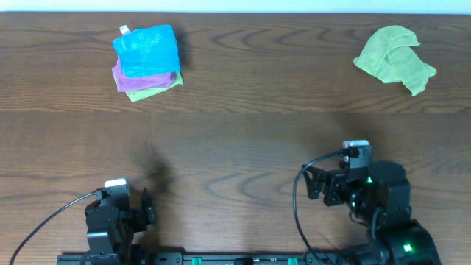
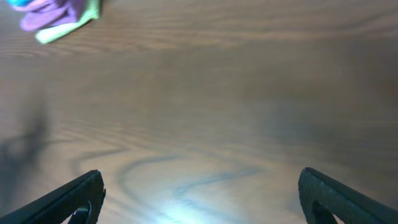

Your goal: Fold the cloth

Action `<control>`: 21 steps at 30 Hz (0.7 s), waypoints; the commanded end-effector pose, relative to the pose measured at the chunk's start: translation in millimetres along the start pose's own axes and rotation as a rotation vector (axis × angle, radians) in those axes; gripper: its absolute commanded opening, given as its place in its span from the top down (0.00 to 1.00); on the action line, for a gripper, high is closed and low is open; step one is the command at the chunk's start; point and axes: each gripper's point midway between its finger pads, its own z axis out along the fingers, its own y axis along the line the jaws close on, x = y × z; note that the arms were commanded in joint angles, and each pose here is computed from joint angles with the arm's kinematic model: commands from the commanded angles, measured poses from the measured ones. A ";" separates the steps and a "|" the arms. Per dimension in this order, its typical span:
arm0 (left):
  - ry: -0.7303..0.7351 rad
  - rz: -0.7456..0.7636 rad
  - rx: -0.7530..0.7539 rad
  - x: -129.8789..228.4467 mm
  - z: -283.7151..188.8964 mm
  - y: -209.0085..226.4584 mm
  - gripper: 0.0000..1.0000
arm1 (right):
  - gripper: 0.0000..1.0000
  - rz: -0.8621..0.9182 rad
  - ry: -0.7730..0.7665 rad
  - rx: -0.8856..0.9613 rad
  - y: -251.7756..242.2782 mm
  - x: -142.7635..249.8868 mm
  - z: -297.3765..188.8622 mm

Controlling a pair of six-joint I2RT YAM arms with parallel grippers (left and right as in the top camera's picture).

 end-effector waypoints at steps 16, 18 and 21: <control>0.058 -0.005 -0.007 19.3 8.7 0.5 0.05 | 0.01 -0.188 -0.132 0.260 -79.4 63.4 18.8; 0.058 -0.005 -0.007 19.3 8.7 0.5 0.05 | 0.01 -0.191 -0.138 0.264 -80.7 65.3 19.8; 0.058 -0.005 -0.007 19.3 8.7 0.5 0.05 | 0.01 -0.234 -0.143 0.275 -81.4 63.7 18.2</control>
